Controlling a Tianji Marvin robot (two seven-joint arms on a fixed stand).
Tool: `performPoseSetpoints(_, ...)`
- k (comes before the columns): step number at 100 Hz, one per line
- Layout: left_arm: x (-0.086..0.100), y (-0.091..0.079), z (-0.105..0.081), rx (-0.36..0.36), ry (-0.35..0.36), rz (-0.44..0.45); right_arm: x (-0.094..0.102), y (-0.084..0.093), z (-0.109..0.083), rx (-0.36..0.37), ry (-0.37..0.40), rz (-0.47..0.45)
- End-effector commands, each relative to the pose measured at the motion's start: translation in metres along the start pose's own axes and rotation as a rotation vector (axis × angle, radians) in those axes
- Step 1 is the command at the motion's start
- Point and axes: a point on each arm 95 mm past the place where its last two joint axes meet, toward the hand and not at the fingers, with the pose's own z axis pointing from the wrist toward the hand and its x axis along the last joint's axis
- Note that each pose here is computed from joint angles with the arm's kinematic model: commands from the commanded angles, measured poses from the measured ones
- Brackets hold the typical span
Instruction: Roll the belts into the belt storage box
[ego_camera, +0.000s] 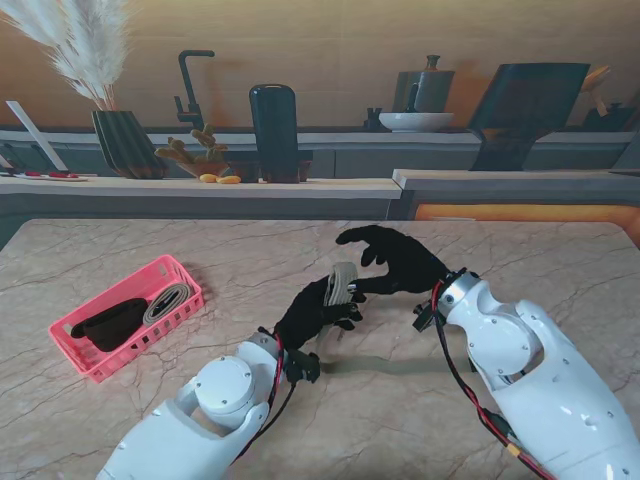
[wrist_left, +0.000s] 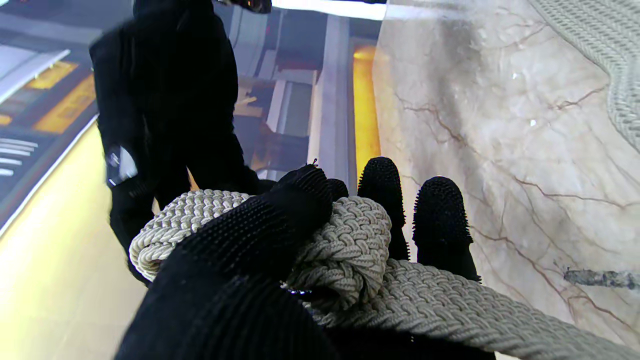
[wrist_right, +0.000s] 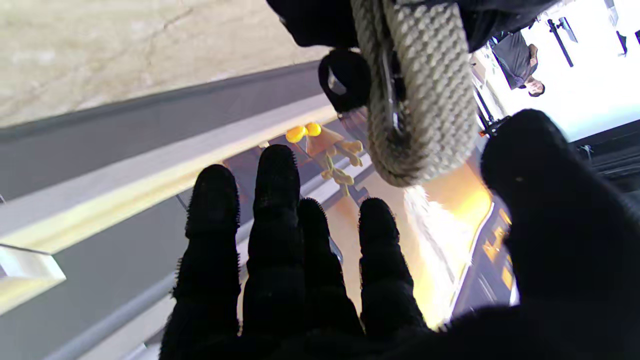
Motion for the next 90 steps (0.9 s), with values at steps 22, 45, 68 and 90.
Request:
performPoseSetpoints(22, -0.002, 0.003, -0.002, -0.042, 0.014, 0.036, -0.009, -0.021, 0.007, 0.088, -0.019, 0.047)
performPoseSetpoints(45, -0.002, 0.004, -0.002, -0.044, 0.009, 0.024, -0.002, -0.031, 0.013, 0.139, 0.031, 0.094)
performPoseSetpoints(68, -0.002, 0.003, -0.003, -0.041, -0.006, -0.007, 0.003, -0.031, 0.022, 0.077, 0.037, 0.144)
performPoseSetpoints(90, -0.005, 0.0, 0.0, -0.015, -0.03, 0.015, 0.016, 0.001, 0.024, -0.183, 0.023, 0.088)
